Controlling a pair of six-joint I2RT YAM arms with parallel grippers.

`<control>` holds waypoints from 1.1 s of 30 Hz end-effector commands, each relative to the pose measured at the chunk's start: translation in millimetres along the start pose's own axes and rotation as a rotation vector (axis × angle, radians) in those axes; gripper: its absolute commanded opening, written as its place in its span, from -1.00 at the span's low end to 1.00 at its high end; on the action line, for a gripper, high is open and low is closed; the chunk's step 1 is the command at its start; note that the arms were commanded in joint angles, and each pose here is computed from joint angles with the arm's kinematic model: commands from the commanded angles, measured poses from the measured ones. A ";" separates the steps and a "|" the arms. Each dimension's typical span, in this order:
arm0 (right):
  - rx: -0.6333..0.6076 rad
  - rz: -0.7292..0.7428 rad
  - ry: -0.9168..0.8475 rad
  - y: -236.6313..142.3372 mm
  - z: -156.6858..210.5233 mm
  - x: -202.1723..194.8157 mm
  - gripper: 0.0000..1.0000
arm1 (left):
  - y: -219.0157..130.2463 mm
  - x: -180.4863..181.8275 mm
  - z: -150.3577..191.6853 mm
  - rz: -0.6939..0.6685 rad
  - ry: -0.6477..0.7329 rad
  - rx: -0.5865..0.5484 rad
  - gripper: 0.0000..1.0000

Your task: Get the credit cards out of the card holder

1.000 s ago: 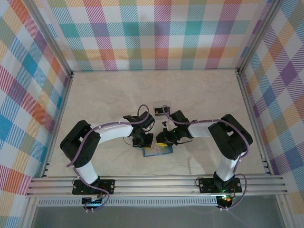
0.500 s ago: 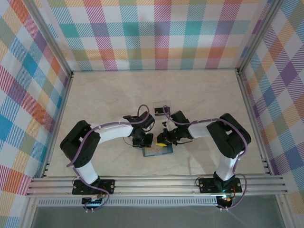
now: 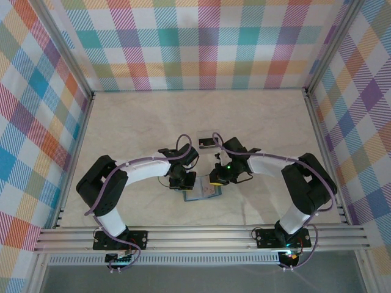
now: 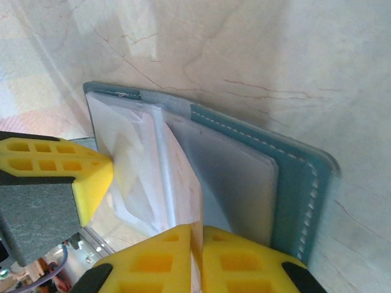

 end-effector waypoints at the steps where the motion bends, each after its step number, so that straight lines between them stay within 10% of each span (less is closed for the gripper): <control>1: 0.025 0.097 -0.018 -12.7 5.2 -3.9 -0.76 | -0.2 18.8 9.4 -0.103 0.007 0.008 -0.93; 33: -0.021 0.180 -0.421 -68.0 -29.3 38.3 -0.84 | -37.4 3.3 2.6 0.061 -0.009 -0.088 -0.84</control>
Point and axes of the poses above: each hand's point on the last joint's axis, 136 mm out from that joint toward the fingers, its own y axis out along the fingers, its own x axis along the line the jaws close on, z = x × y, the point moved 7 cm from there along -y, back along the fingers, and after that the axes turned 14 degrees about -y, right-handed, at the moved point
